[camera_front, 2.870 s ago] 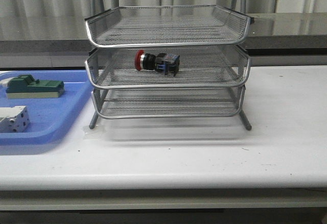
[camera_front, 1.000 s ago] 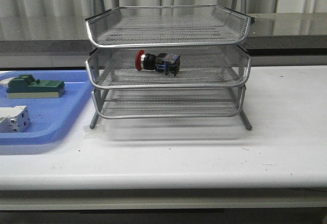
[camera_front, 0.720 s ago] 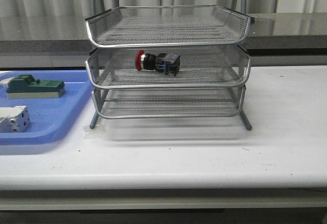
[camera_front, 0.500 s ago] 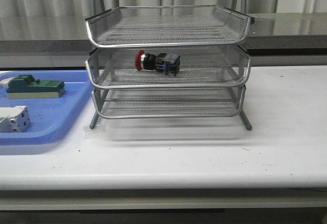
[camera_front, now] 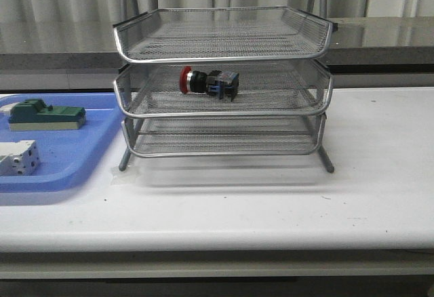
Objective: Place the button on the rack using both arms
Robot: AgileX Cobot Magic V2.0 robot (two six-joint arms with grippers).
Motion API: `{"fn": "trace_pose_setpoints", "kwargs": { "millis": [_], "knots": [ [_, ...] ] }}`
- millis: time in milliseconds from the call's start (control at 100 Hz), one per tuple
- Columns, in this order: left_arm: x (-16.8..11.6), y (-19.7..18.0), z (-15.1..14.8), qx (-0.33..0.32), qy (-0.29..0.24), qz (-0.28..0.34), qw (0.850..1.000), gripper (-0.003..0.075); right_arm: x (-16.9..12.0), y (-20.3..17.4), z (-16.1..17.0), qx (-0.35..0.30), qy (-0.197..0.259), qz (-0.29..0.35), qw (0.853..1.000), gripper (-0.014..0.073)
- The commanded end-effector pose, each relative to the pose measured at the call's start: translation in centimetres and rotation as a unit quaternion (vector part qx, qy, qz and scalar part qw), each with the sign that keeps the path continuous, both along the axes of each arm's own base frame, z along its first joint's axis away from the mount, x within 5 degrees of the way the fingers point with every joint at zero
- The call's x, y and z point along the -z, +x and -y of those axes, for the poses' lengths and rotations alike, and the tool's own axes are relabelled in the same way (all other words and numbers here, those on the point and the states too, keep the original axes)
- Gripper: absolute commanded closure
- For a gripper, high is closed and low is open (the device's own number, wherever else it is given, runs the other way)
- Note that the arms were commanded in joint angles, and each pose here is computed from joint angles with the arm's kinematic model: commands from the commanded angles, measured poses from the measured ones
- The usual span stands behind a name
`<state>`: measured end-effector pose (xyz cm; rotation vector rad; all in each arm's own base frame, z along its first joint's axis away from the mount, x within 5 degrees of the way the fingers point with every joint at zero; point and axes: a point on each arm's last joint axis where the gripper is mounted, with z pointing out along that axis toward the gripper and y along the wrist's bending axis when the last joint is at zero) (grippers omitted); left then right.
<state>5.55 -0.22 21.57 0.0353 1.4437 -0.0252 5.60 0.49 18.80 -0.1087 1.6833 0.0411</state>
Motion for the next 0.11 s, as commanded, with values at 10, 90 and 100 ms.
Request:
{"fn": "trace_pose_setpoints", "kwargs": {
  "millis": [10,90,100],
  "knots": [
    [0.41,0.08,0.00,0.001,-0.008,0.023,1.000,0.0741,-0.81,-0.06,0.01,0.001,0.000,0.052,0.999,0.0652],
    [0.41,0.08,0.00,0.001,-0.008,0.023,1.000,0.0741,-0.81,-0.06,0.01,0.001,0.000,0.052,0.999,0.0652],
    [0.41,0.08,0.00,0.001,-0.008,0.023,1.000,0.0741,-0.81,-0.06,0.01,0.001,0.000,0.052,0.999,0.0652]
  ]
}}
